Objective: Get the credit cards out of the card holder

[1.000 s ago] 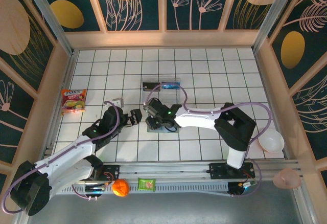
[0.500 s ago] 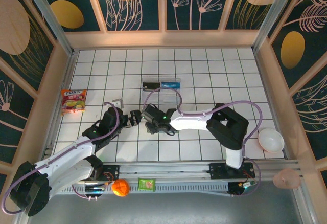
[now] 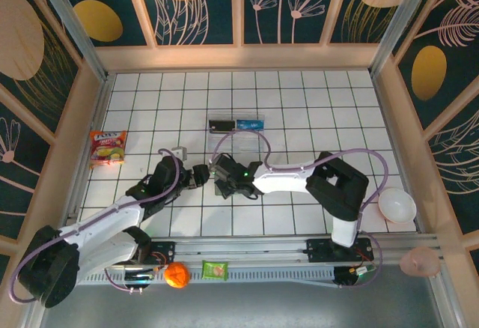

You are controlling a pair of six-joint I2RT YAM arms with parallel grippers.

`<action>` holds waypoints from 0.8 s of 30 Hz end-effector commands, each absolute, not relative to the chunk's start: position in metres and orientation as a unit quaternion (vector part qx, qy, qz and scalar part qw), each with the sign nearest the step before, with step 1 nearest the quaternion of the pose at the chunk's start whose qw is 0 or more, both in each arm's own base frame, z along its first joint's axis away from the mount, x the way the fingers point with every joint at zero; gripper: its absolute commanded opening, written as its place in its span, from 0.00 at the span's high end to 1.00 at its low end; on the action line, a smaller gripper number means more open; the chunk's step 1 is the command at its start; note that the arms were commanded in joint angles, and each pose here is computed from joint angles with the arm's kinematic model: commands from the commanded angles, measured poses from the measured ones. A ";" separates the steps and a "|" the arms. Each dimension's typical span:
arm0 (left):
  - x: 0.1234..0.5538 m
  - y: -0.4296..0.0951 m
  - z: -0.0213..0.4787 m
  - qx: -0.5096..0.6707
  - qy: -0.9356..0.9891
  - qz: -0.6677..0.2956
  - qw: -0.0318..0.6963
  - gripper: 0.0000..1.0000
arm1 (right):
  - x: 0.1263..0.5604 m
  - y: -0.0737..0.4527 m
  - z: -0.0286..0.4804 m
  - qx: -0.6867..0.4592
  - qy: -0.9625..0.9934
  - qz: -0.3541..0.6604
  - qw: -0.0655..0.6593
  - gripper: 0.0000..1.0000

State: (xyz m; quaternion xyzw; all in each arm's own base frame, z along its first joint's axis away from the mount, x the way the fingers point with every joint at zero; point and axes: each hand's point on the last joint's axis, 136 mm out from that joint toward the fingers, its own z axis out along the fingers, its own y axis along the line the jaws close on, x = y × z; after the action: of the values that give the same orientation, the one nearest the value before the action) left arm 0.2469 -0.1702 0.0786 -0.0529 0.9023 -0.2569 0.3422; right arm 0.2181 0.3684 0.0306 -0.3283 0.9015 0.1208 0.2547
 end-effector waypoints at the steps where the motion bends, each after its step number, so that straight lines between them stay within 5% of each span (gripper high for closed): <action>1: 0.247 -0.191 0.081 -0.029 0.892 -0.307 0.329 0.36 | 0.218 0.371 0.048 -0.319 0.892 0.175 0.268 1.00; 6: 0.246 -0.207 0.074 -0.018 0.890 -0.336 0.307 0.65 | 0.224 0.370 0.066 -0.291 0.885 0.229 0.282 1.00; 16: 0.244 -0.239 0.064 0.013 0.884 -0.379 0.272 1.00 | 0.225 0.372 0.071 -0.276 0.884 0.253 0.281 1.00; 24: 0.243 -0.246 0.041 0.017 0.899 -0.366 0.240 1.00 | 0.224 0.371 0.068 -0.269 0.888 0.252 0.276 1.00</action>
State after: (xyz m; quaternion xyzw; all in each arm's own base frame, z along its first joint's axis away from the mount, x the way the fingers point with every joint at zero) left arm 0.2347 -0.2326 0.0268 0.0046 0.9127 -0.3395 0.2273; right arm 0.2238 0.3688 0.0590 -0.2798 0.8923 0.2347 0.2656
